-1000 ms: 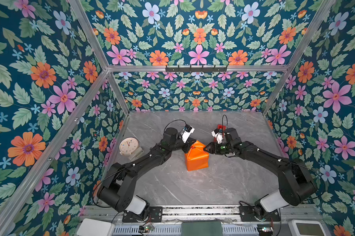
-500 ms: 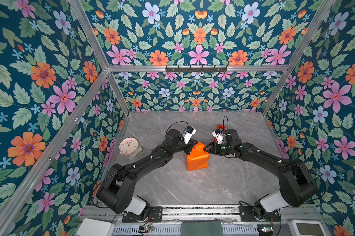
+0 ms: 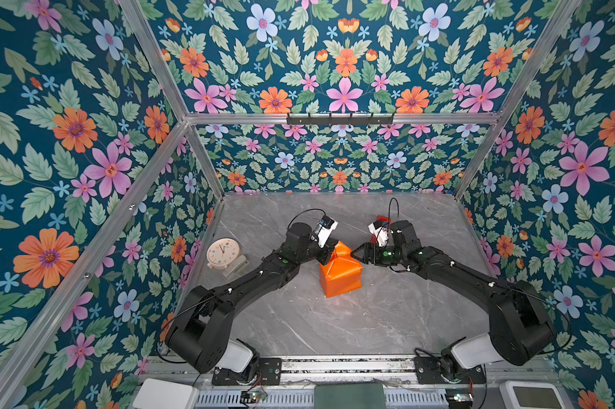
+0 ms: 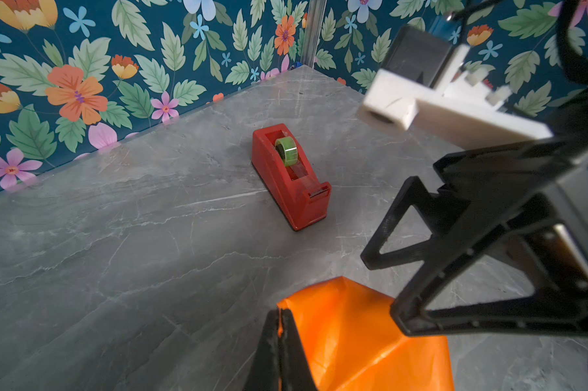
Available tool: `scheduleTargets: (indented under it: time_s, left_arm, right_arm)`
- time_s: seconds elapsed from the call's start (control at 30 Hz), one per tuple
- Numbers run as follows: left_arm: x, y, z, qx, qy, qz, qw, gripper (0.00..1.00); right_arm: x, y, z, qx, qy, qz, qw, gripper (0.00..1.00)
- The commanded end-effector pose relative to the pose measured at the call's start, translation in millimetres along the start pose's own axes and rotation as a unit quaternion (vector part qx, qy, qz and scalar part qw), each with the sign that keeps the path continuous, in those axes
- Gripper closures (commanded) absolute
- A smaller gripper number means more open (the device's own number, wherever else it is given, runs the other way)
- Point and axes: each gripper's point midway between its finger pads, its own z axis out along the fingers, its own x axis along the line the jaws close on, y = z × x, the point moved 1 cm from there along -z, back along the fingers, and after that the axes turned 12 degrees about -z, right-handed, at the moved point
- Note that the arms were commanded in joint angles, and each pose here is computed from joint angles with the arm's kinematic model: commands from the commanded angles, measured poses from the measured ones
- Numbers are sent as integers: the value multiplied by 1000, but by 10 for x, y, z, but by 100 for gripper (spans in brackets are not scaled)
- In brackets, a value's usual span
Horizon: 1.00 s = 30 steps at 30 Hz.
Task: Wrap a gift box in wrapping paper
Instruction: Fold the wrapping paper for the gift box.
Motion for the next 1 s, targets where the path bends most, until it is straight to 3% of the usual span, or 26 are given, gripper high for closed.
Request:
scheduleTargets:
  time_s: [0.0,0.13,0.2,0.27,0.4,0.63,0.97]
  left_arm:
    - [-22,50,5,-11,-6,-3,1000,100]
    - [-34,49,-2,-11,-9,-3,1000,100]
    - [-37,49,2,-10,-11,-4,1000,100]
    - [-34,62,4,-12,-9,-3,1000,100]
    - [-31,60,4,-12,-9,-3,1000,100]
    - [-37,72,4,-12,-10,-3,1000,100]
    - [-52,85,-9,-14,-13,-2,1000,100]
  right_arm:
    - [57,74,-81,-25,-38,-47,998,22]
    - [246,79,-218,-54,-86,-114,988,27]
    - [403,80,-235,-66,-75,-138,985,39]
    - [593,66,-201,-74,-35,-148,986,58]
    - [928,-4,7,-72,40,-163,983,76]
    - [1293,8,330,-101,102,-173,974,82]
    - [1036,-22,508,-100,43,-150,983,83]
